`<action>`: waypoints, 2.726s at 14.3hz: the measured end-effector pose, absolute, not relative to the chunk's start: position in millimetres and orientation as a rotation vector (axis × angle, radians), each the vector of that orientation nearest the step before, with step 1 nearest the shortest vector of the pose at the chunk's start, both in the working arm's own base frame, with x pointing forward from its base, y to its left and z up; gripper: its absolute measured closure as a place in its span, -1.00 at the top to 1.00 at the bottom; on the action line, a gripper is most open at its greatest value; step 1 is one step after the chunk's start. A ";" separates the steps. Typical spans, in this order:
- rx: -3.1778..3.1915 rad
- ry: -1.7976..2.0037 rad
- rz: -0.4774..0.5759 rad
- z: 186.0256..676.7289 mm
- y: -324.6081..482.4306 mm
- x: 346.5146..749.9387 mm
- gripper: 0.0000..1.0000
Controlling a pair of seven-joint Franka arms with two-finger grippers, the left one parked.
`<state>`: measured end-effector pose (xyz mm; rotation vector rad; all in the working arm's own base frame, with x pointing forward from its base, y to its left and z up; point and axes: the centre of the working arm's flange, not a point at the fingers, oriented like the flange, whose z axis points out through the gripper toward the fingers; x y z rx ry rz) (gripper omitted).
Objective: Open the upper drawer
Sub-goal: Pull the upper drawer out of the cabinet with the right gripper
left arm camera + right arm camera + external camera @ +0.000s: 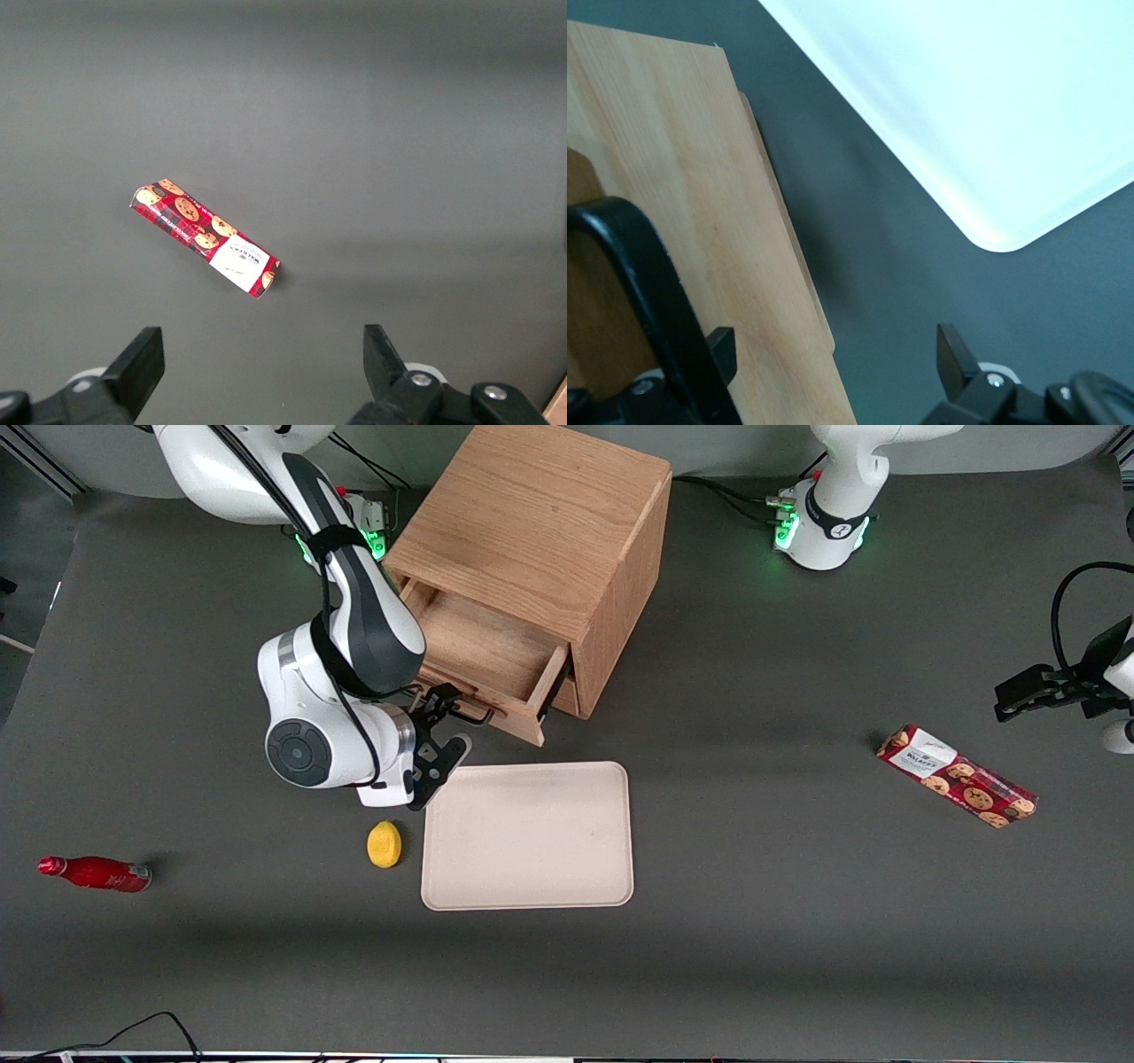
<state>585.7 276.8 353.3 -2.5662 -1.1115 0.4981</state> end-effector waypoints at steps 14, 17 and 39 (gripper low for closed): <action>-2.560 -1.129 0.399 350.9 232.9 636.8 1.00; -2.559 -1.126 0.386 350.2 222.3 643.5 1.00; -2.550 -1.080 0.319 343.1 183.8 679.8 1.00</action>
